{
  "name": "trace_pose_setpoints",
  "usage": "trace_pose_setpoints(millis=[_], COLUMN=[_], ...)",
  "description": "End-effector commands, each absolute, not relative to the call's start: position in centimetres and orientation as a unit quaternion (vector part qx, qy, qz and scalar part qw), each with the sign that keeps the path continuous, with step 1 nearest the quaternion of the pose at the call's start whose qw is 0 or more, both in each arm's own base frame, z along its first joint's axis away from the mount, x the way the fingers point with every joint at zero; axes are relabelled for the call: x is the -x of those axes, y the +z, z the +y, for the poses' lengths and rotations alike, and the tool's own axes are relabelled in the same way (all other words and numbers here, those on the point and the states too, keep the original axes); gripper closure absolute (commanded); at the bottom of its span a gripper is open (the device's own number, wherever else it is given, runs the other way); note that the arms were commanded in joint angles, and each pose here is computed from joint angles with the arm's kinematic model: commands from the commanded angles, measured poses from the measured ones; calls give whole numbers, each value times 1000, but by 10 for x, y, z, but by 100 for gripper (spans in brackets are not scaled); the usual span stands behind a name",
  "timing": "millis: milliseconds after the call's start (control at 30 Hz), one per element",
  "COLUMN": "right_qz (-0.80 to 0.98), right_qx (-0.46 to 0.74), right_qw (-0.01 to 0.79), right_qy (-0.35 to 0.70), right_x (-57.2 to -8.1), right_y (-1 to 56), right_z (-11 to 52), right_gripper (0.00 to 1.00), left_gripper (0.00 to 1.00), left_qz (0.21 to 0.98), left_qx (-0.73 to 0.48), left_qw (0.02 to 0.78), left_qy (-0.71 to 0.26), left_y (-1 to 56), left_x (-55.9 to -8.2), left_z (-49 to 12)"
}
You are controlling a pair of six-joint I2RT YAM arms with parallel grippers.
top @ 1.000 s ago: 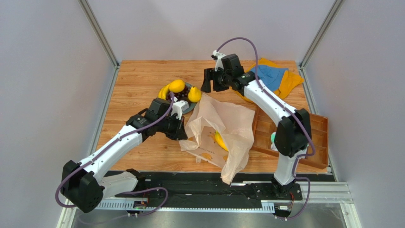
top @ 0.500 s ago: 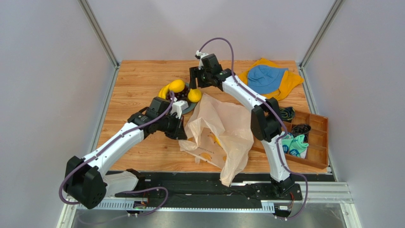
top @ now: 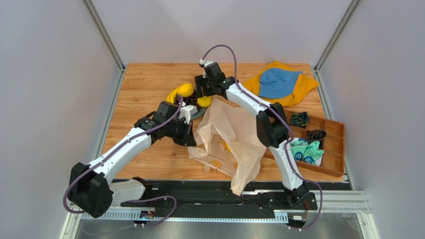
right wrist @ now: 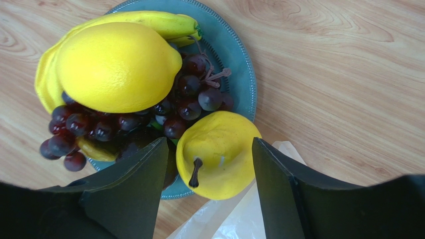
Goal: Place the fruits into the plastic bag
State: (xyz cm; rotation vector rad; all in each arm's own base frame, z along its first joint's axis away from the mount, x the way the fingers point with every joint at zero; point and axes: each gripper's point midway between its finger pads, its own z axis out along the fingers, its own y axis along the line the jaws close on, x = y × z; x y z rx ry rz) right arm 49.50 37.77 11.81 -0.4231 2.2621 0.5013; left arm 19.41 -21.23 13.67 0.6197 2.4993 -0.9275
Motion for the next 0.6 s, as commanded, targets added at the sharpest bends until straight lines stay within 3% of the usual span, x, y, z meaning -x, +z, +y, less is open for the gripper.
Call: trace_pose_setpoints(millis=[0, 333, 567], right_qz=[872, 873, 871], right_qx=[161, 160, 157], right_qw=[427, 430, 437], right_qy=[177, 163, 161], right_x=[-515, -519, -519], right_y=[129, 118, 123], right_z=[383, 386, 383], right_gripper=[36, 53, 80], left_gripper=[100, 100, 100], left_qz=[889, 889, 889], left_qx=[-227, -228, -227], left_qw=[202, 201, 200], left_qy=[-342, -344, -344], left_y=[140, 140, 140], left_x=[-194, -194, -195], left_z=[-215, -215, -215])
